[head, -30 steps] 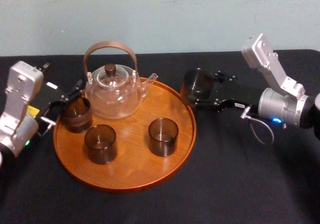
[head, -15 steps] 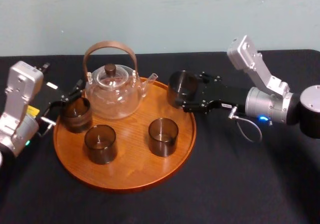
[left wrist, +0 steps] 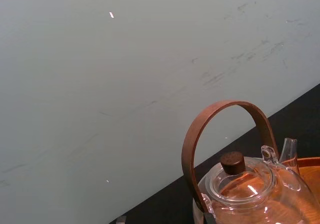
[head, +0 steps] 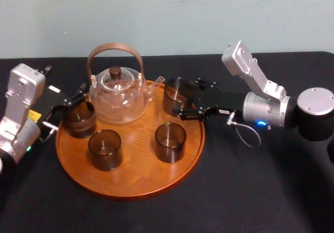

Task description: Pick up the glass from the table and place it on the tray.

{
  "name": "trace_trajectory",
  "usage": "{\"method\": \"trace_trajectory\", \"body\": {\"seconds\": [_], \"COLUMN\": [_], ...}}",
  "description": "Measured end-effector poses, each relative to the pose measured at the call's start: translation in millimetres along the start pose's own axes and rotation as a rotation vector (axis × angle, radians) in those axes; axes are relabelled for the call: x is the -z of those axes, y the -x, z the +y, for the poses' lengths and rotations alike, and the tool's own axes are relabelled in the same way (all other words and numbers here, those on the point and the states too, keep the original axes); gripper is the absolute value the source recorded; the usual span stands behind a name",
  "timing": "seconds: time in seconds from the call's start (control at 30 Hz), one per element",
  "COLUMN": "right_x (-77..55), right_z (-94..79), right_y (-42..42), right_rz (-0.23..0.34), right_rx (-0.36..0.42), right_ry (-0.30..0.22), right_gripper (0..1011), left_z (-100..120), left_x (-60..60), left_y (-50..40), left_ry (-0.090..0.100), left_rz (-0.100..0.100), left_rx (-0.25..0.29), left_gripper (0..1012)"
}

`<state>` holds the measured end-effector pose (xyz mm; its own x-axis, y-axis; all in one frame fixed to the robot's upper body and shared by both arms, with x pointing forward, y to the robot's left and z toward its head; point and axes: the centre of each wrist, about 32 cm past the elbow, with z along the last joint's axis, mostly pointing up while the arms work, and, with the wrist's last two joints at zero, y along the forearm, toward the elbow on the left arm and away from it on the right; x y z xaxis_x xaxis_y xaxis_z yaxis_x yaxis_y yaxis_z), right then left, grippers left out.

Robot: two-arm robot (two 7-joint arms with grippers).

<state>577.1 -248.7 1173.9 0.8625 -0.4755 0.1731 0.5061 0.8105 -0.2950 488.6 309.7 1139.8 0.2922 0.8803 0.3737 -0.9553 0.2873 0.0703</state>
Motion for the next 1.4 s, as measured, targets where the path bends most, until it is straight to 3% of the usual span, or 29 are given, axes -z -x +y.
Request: {"method": "trace_trajectory", "body": {"seconds": [0.43, 1.4], "right_x": [8.8, 23.9], "right_z": [16.1, 23.5], "right_y": [-1.0, -0.5], "right_rz": [0.02, 0.025], "right_rx": [0.013, 0.053], "right_ry": [0.018, 0.079], "right_gripper": [898, 898], "left_z": [0, 0], "left_x": [0.0, 0.0], "left_y": [0.0, 0.0], "left_ry": [0.0, 0.0], "left_rz": [0.0, 0.0], "left_rx": [0.0, 0.0], "left_gripper": [1001, 1001]}}
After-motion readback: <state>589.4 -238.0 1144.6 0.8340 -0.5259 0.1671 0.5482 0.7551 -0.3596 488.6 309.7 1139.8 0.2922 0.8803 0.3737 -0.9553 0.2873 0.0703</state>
